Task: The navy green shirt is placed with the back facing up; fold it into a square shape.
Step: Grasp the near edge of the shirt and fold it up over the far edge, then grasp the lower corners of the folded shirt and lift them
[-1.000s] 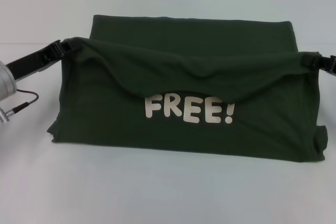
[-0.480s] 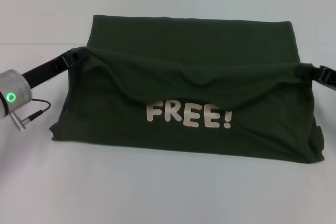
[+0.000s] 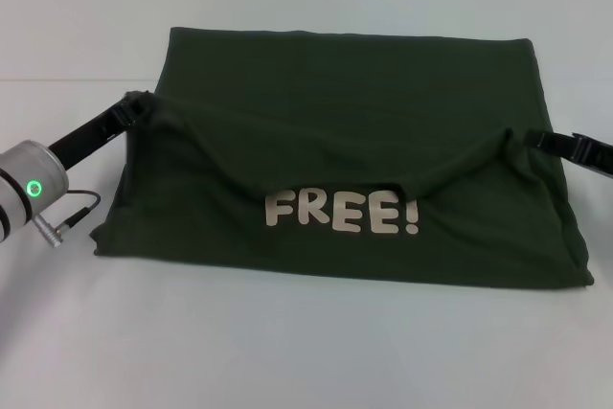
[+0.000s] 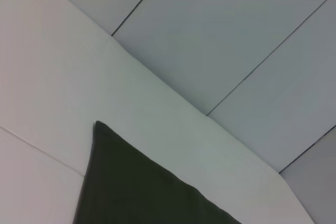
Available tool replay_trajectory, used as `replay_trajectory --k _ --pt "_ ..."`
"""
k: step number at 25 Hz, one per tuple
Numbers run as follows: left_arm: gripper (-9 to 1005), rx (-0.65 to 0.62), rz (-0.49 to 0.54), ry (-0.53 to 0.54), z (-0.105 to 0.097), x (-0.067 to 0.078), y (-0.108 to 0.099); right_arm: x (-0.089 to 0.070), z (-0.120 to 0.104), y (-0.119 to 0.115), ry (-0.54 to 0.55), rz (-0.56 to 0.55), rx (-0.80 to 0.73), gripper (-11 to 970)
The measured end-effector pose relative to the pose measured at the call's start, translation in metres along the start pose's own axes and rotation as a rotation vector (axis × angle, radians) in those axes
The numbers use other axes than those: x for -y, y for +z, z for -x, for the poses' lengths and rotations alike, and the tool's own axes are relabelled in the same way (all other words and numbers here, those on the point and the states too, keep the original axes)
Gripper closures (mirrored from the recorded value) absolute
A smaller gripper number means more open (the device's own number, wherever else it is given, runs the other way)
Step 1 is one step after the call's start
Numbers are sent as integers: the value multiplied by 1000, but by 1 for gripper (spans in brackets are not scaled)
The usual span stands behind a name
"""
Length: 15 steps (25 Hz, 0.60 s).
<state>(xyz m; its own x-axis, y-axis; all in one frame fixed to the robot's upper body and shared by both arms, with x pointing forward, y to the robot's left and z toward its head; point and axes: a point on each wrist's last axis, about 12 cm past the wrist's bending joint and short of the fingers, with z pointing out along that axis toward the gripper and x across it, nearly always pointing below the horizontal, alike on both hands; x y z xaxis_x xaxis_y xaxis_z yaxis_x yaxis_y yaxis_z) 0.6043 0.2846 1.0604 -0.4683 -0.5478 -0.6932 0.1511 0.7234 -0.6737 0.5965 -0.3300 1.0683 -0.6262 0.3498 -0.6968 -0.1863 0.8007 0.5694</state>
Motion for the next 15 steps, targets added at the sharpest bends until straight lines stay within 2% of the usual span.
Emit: replay_trajectory --k 7,11,15 --pt "856 13 -8 5 -2 0 -1 1 0 -12 6 66 77 357" --pt "636 13 -8 -10 -3 -5 -7 1 -5 -24 2 129 121 185" --pt "503 1 -51 -39 2 -13 -22 2 -14 -42 -25 206 133 63"
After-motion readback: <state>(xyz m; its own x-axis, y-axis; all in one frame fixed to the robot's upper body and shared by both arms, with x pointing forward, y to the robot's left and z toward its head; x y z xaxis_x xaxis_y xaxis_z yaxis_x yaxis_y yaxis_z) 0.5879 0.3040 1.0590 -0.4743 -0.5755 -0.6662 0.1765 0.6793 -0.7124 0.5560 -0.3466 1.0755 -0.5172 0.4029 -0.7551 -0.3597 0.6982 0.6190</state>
